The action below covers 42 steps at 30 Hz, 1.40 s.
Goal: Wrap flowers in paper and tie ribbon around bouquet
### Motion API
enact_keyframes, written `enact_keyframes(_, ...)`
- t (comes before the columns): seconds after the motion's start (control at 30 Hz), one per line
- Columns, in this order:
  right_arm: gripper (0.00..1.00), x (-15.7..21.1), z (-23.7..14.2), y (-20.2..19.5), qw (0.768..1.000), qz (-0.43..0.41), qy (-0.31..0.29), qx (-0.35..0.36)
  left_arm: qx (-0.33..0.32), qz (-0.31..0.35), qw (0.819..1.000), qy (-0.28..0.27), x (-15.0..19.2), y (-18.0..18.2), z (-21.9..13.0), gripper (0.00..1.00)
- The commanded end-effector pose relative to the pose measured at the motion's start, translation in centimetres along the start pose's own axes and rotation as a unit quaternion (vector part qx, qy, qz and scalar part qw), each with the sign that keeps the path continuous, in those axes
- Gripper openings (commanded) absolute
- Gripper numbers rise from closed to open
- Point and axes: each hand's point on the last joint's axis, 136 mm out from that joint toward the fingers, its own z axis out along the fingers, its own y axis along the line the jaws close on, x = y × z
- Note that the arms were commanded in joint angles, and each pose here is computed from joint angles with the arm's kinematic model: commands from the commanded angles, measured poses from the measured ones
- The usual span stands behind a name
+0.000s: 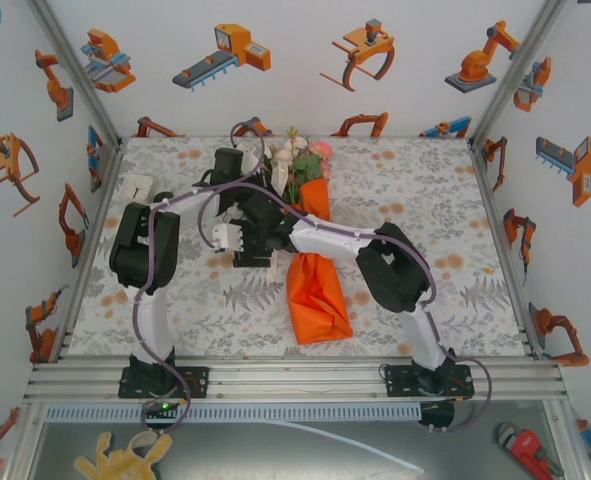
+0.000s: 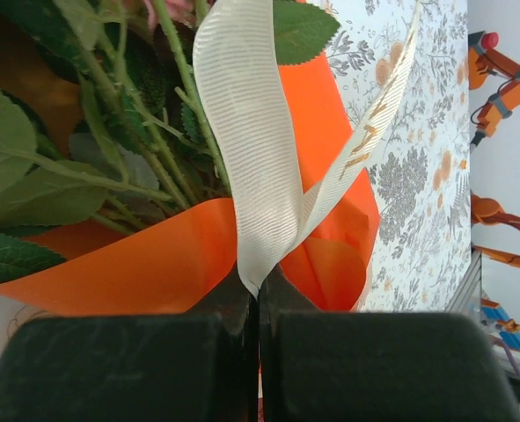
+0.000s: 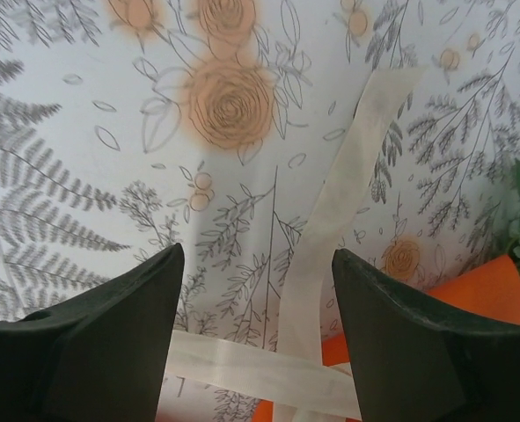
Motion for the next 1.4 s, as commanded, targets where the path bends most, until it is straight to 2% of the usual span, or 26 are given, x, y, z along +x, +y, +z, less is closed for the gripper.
enact_keyframes(0.0, 0.62, 1.2, 0.5, -0.7, 1.000, 0.016, 0.012, -0.019, 0.028, -0.003, 1.000, 0.002, -0.8, -0.7, 0.2, 0.00)
enact_keyframes(0.23, 0.62, 3.4, 1.7, -1.6, 0.998, 0.035, 0.039, -0.041, 0.031, -0.010, 0.999, 0.003, -0.6, -0.4, 0.4, 0.00)
enact_keyframes(0.4, 0.57, 5.6, 2.2, -2.0, 0.993, 0.059, 0.079, -0.058, 0.029, -0.006, 1.000, 0.002, -0.6, -0.2, 0.3, 0.00)
enact_keyframes(0.57, 0.61, 7.2, 2.1, -1.5, 0.986, 0.079, 0.110, -0.094, 0.028, -0.002, 1.000, 0.000, -0.7, -0.3, 0.2, 0.00)
enact_keyframes(0.67, 0.55, 8.4, 2.0, -0.2, 0.976, 0.096, 0.136, -0.140, 0.026, 0.001, 1.000, -0.004, -0.9, -0.4, 0.1, 0.00)
enact_keyframes(0.77, 0.45, 9.9, 2.1, 1.1, 0.965, 0.098, 0.172, -0.173, 0.027, 0.002, 1.000, -0.006, -1.1, -0.5, 0.0, 0.00)
enact_keyframes(0.93, 0.28, 11.5, 2.3, 1.9, 0.957, 0.095, 0.204, -0.183, 0.026, 0.005, 1.000, -0.013, -1.3, -0.6, -0.3, 0.00)
enact_keyframes(1.07, 0.17, 10.8, 2.0, 2.3, 0.959, 0.082, 0.199, -0.182, 0.025, 0.003, 1.000, -0.017, -1.5, -0.5, -0.4, 0.00)
enact_keyframes(1.17, 0.00, 9.2, 1.5, 2.0, 0.967, 0.072, 0.172, -0.174, 0.024, -0.003, 1.000, -0.018, -1.5, -0.2, -0.3, 0.00)
enact_keyframes(1.37, 0.00, 2.7, -1.3, 1.9, 0.985, 0.020, 0.075, -0.153, 0.028, 0.001, 0.999, -0.018, -1.3, -0.1, -0.4, 0.00)
